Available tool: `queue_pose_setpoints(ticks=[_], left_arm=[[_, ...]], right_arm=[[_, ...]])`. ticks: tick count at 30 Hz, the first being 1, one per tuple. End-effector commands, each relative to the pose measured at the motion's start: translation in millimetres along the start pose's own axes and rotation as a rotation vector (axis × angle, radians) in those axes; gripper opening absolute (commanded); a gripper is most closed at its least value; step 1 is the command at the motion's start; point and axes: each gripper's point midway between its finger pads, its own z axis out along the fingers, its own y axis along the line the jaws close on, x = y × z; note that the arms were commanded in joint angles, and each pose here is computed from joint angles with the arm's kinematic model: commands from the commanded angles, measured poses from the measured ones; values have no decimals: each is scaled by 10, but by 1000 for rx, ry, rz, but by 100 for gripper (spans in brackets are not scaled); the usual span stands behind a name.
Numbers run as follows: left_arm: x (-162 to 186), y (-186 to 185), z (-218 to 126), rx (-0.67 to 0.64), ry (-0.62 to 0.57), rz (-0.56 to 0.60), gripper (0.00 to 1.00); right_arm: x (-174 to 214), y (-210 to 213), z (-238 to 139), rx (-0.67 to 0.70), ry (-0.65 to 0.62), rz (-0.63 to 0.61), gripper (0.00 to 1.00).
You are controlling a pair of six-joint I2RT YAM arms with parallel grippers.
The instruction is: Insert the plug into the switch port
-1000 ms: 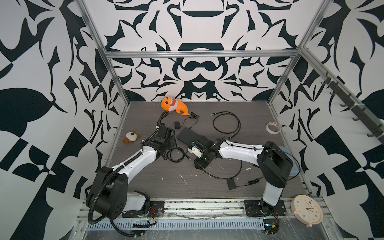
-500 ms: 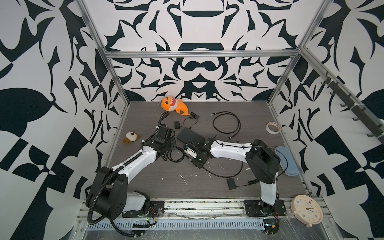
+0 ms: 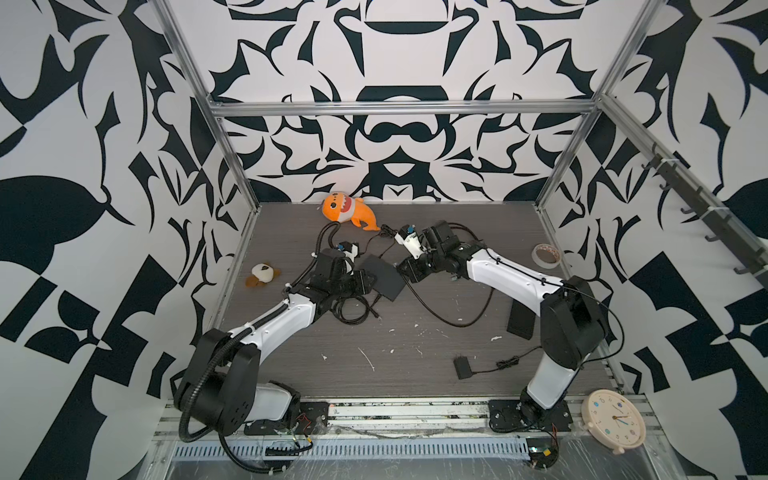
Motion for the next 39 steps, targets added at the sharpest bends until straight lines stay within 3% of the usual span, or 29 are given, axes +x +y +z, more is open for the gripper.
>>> queue_pose_setpoints(ticks=[1, 11, 26, 34, 39], left_arm=[[-127, -323, 129, 149, -53, 22, 44], [-218, -508, 438, 222, -69, 10, 44], [-179, -702, 334, 306, -29, 54, 41], [-269, -733, 429, 346, -67, 7, 43], [-294, -730, 520, 363, -68, -20, 34]], right_arm=[[-365, 173, -93, -121, -137, 33, 8], [-582, 83, -114, -174, -231, 132, 8], [-545, -56, -131, -176, -263, 211, 8], [-560, -30, -173, -213, -305, 272, 7], [-587, 6, -225, -255, -340, 316, 7]])
